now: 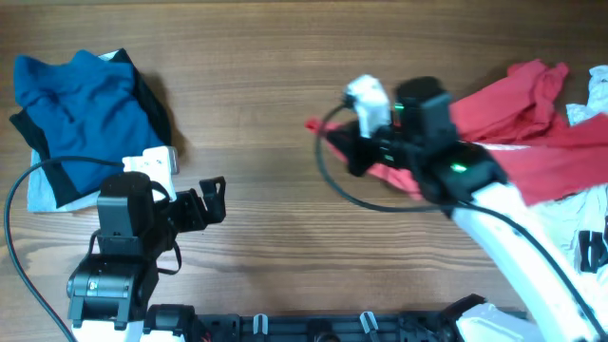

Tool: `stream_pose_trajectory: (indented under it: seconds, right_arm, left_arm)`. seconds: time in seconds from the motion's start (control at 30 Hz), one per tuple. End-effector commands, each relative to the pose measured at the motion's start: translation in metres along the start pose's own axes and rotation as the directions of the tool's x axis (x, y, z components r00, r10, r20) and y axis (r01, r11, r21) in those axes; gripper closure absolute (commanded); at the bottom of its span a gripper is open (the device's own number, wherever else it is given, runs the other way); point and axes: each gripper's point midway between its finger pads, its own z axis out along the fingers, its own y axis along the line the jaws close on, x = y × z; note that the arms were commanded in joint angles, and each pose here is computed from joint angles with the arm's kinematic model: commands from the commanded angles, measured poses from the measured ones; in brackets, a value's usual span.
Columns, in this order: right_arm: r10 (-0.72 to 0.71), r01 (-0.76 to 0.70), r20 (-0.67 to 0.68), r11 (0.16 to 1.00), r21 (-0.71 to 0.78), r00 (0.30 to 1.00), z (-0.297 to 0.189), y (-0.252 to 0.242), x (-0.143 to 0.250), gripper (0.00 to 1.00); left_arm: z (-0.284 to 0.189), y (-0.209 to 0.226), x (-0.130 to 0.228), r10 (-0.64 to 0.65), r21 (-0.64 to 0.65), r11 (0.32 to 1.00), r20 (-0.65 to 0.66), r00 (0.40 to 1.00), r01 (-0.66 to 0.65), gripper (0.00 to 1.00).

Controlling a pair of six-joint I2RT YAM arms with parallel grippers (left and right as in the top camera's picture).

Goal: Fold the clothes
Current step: 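Drag the red t-shirt leftward to the table center with right gripper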

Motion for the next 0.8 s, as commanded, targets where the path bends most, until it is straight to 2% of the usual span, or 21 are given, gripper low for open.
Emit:
stream_pose_trajectory:
  seconds: [0.0, 0.07, 0.13, 0.17, 0.27, 0.33, 0.43, 0.53, 0.63, 0.77]
  right_arm:
    - [0.035, -0.033, 0.025, 0.997, -0.071, 0.999, 0.044, 0.022, -0.008, 0.96]
    - [0.021, -0.017, 0.047, 0.997, -0.073, 0.999, 0.064, 0.025, -0.011, 0.96]
    - [0.041, -0.041, 0.075, 0.999, -0.008, 0.996, 0.074, 0.013, -0.015, 0.96]
    - [0.048, -0.050, 0.088, 0.999, 0.017, 0.995, 0.076, 0.008, -0.017, 0.92]
    - [0.051, -0.069, 0.138, 0.989, 0.130, 0.989, 0.069, -0.018, -0.028, 0.46]
    - [0.064, -0.094, 0.158, 0.978, 0.186, 0.985, 0.058, -0.036, -0.034, 0.00]
    - [0.132, -0.174, 0.177, 0.954, 0.246, 0.975, 0.030, -0.061, -0.036, 0.00]
    - [0.246, -0.317, 0.233, 0.880, 0.353, 0.941, -0.019, -0.097, -0.033, 0.00]
    - [0.281, -0.371, 0.263, 0.831, 0.414, 0.923, -0.063, -0.116, -0.027, 0.00]
    - [0.346, -0.430, 0.255, 0.744, 0.512, 0.903, -0.110, -0.133, 0.002, 0.00]
  left_arm:
    - [-0.004, -0.003, -0.006, -0.015, 0.015, 1.000, 0.016, 1.000, 0.015, 0.00]
    - [-0.004, -0.003, -0.006, -0.015, 0.015, 1.000, 0.016, 1.000, 0.015, 0.00]
    - [-0.004, -0.003, -0.006, -0.015, 0.016, 1.000, 0.016, 1.000, 0.015, 0.00]
    - [-0.004, -0.003, -0.006, -0.015, 0.016, 1.000, 0.016, 1.000, 0.015, 0.00]
    - [-0.004, -0.003, -0.006, -0.015, 0.015, 1.000, 0.016, 1.000, 0.015, 0.00]
    - [-0.004, -0.003, -0.006, -0.015, 0.016, 1.000, 0.017, 1.000, 0.015, 0.00]
    - [-0.004, -0.003, -0.007, -0.015, 0.016, 1.000, 0.016, 1.000, 0.015, 0.00]
    - [-0.001, -0.005, -0.009, -0.019, 0.022, 1.000, 0.018, 1.000, 0.018, 0.00]
    - [0.006, -0.008, -0.012, -0.020, 0.041, 0.999, 0.011, 1.000, 0.019, 0.00]
    - [0.023, -0.027, -0.011, -0.002, 0.126, 0.992, -0.040, 0.999, 0.007, 0.00]
